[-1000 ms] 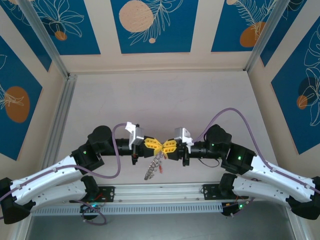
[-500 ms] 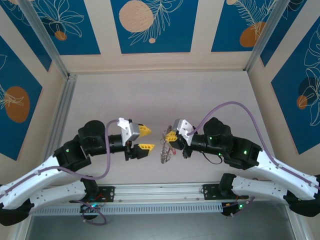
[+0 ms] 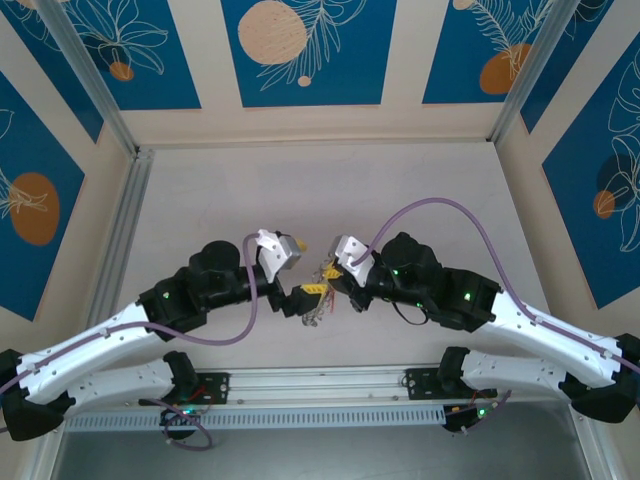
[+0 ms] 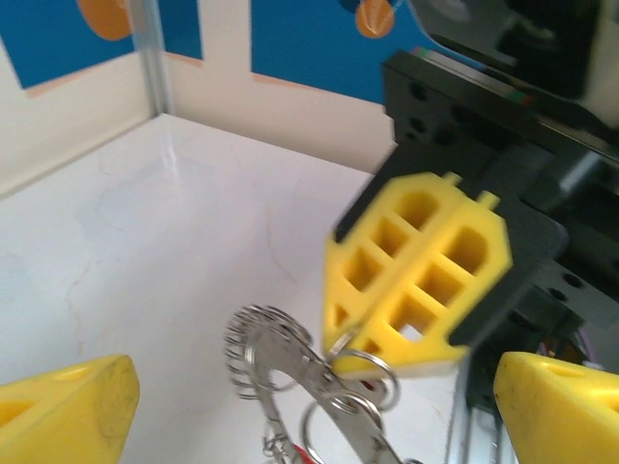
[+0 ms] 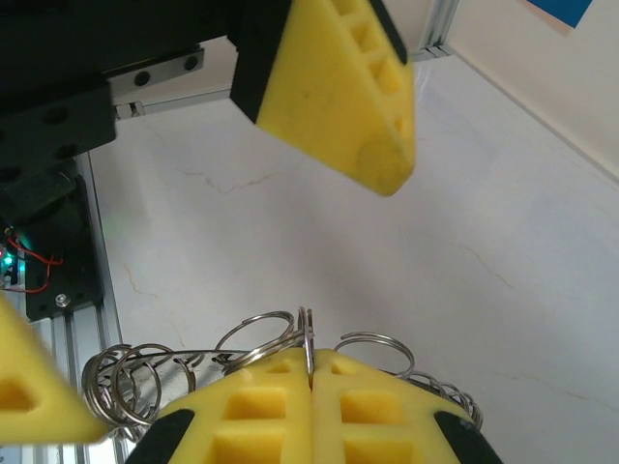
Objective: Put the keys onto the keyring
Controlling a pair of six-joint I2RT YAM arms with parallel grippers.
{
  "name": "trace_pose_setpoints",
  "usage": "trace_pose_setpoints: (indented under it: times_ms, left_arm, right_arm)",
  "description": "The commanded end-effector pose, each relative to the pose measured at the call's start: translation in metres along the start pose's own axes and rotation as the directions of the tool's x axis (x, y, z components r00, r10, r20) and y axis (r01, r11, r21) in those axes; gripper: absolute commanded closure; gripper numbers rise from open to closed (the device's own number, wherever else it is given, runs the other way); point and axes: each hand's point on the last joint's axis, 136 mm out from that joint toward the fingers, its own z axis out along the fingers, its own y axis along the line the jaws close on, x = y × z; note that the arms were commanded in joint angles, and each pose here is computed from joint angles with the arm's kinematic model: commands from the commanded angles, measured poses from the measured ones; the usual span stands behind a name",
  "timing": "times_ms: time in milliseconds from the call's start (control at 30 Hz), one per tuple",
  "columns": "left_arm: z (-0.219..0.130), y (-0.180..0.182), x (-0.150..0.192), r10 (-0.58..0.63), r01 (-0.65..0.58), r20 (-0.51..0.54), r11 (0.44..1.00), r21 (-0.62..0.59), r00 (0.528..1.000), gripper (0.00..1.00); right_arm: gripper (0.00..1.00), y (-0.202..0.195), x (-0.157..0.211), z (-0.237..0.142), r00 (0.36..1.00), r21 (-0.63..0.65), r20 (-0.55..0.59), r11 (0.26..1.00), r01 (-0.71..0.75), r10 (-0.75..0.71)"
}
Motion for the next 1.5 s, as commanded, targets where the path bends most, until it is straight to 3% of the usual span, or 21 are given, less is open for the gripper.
trace_pose_setpoints:
  times_ms: [0, 133, 400, 700, 867, 1033, 1133, 1233, 1333, 1400, 1467]
  left_arm:
    - [0.001, 0.011, -0.009, -0.018, 0.021, 0.041, 0.997, -0.076, 0.999, 0.07]
    - [0.005, 0.02, 0.001, -0.021, 0.021, 0.0, 0.992, -0.124, 1.0, 0.09]
    - [-0.003, 0.035, 0.021, -0.04, 0.032, -0.033, 0.977, -0.21, 0.999, 0.23]
    - [-0.002, 0.035, 0.026, -0.045, 0.035, -0.044, 0.978, -0.208, 0.998, 0.28]
    - [-0.009, 0.035, 0.029, -0.045, 0.033, -0.055, 0.977, -0.211, 0.997, 0.32]
    - [-0.009, 0.008, 0.042, -0.052, 0.045, -0.12, 0.997, -0.06, 0.991, 0.32]
    - [-0.004, 0.004, 0.052, -0.058, 0.052, -0.184, 0.998, -0.038, 0.981, 0.35]
    - [-0.005, -0.004, 0.041, -0.053, 0.055, -0.149, 0.998, 0.012, 0.987, 0.36]
    - [-0.012, -0.021, 0.021, -0.028, 0.037, -0.085, 0.994, 0.107, 0.996, 0.51]
    - [-0.021, -0.04, 0.008, -0.002, 0.011, -0.045, 0.977, 0.214, 0.999, 0.73]
    - [-0.034, -0.059, -0.001, 0.031, -0.023, -0.02, 0.948, 0.317, 0.999, 0.77]
  right_arm:
    - [1.0, 0.009, -0.03, -0.008, 0.994, -0.039, 0.112, 0.999, 0.012, -0.007]
    - [1.0, 0.018, -0.032, -0.009, 0.991, -0.063, 0.127, 0.997, 0.037, -0.028]
    - [1.0, 0.029, -0.033, -0.021, 0.985, -0.119, 0.171, 0.992, 0.053, -0.032]
    - [1.0, 0.04, -0.037, -0.031, 0.976, -0.174, 0.215, 0.982, 0.073, -0.035]
    - [1.0, 0.03, -0.034, -0.035, 0.976, -0.122, 0.216, 0.99, 0.07, -0.043]
    - [1.0, 0.016, -0.031, -0.037, 0.98, -0.052, 0.196, 0.997, 0.049, -0.038]
    - [1.0, 0.017, -0.034, -0.039, 0.976, -0.063, 0.212, 0.996, 0.055, -0.041]
    - [1.0, 0.021, -0.036, -0.04, 0.975, -0.088, 0.218, 0.994, 0.067, -0.047]
    - [1.0, 0.025, -0.034, -0.039, 0.979, -0.111, 0.199, 0.991, 0.074, -0.051]
    - [1.0, 0.028, -0.03, -0.039, 0.981, -0.128, 0.184, 0.988, 0.081, -0.057]
    - [1.0, 0.029, -0.027, -0.038, 0.983, -0.136, 0.17, 0.987, 0.086, -0.062]
